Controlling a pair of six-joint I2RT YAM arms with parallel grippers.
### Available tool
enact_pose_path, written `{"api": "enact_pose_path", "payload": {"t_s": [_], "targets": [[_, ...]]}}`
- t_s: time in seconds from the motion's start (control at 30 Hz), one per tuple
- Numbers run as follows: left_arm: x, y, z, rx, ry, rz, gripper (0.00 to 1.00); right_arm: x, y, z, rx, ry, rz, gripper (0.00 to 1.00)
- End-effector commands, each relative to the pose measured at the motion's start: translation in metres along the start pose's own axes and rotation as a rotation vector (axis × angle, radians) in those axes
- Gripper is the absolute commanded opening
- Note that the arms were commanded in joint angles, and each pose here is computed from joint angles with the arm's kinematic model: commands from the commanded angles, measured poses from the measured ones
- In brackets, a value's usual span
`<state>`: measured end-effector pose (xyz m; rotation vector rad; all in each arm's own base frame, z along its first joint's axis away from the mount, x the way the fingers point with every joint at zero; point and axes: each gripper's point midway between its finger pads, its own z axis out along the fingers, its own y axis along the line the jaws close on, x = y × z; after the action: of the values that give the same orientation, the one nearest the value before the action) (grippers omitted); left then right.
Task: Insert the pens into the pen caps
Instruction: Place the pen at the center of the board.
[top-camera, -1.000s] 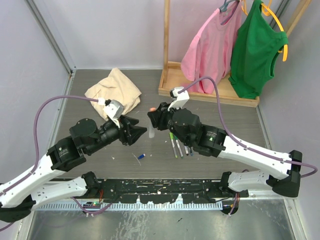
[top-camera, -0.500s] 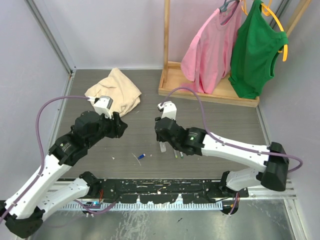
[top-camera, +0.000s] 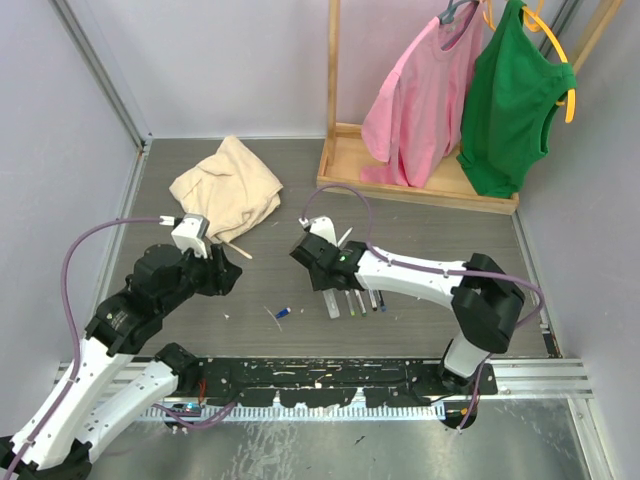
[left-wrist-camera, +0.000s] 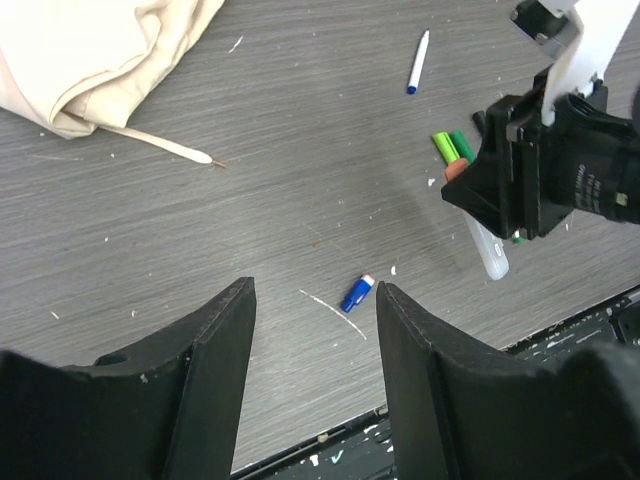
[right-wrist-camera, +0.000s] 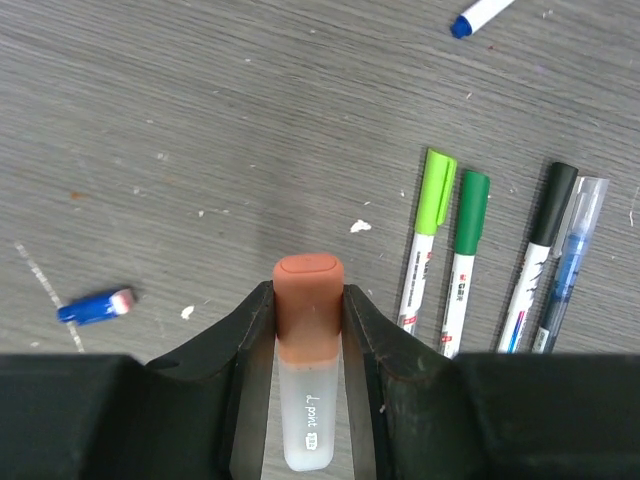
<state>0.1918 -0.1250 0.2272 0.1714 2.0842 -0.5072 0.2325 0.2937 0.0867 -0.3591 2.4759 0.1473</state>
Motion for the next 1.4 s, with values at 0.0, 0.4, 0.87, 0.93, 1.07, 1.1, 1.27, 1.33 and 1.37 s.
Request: {"api": "enact_pose_path", "payload": {"t_s": [0.0, 0.4, 0.87, 0.93, 1.07, 1.1, 1.27, 1.33, 1.37], "targets": [[0.009, 0.002, 0.0, 0.005, 0.011, -0.006, 0.53, -0.008, -0.001, 0.01, 0.015, 0.013, 0.031, 0.03], [0.009, 0.0, -0.002, 0.019, 0.0, -0.009, 0.53, 0.006, -0.014, 0.046, 0.092, 0.065, 0.053, 0.14], [0.01, 0.001, -0.001, 0.016, 0.006, -0.009, 0.54, 0.003, -0.009, 0.048, 0.064, 0.064, 0.065, 0.34], [0.011, 0.001, 0.0, 0.015, 0.01, -0.009, 0.53, -0.002, -0.008, 0.044, 0.052, 0.052, 0.068, 0.38], [0.011, 0.0, 0.002, 0.016, 0.014, -0.009, 0.54, -0.016, -0.006, 0.03, 0.022, 0.021, 0.077, 0.44], [0.012, 0.0, 0.002, 0.016, 0.016, -0.009, 0.54, -0.02, -0.005, 0.027, 0.016, 0.011, 0.08, 0.45], [0.013, 0.0, 0.004, 0.019, 0.023, -0.008, 0.54, -0.036, -0.009, 0.007, -0.001, -0.026, 0.086, 0.49], [0.012, 0.0, 0.003, 0.019, 0.021, -0.008, 0.54, -0.045, -0.01, -0.003, -0.015, -0.051, 0.087, 0.5], [0.012, 0.0, 0.003, 0.019, 0.019, -0.008, 0.54, -0.05, -0.01, -0.008, -0.025, -0.066, 0.086, 0.5]]}}
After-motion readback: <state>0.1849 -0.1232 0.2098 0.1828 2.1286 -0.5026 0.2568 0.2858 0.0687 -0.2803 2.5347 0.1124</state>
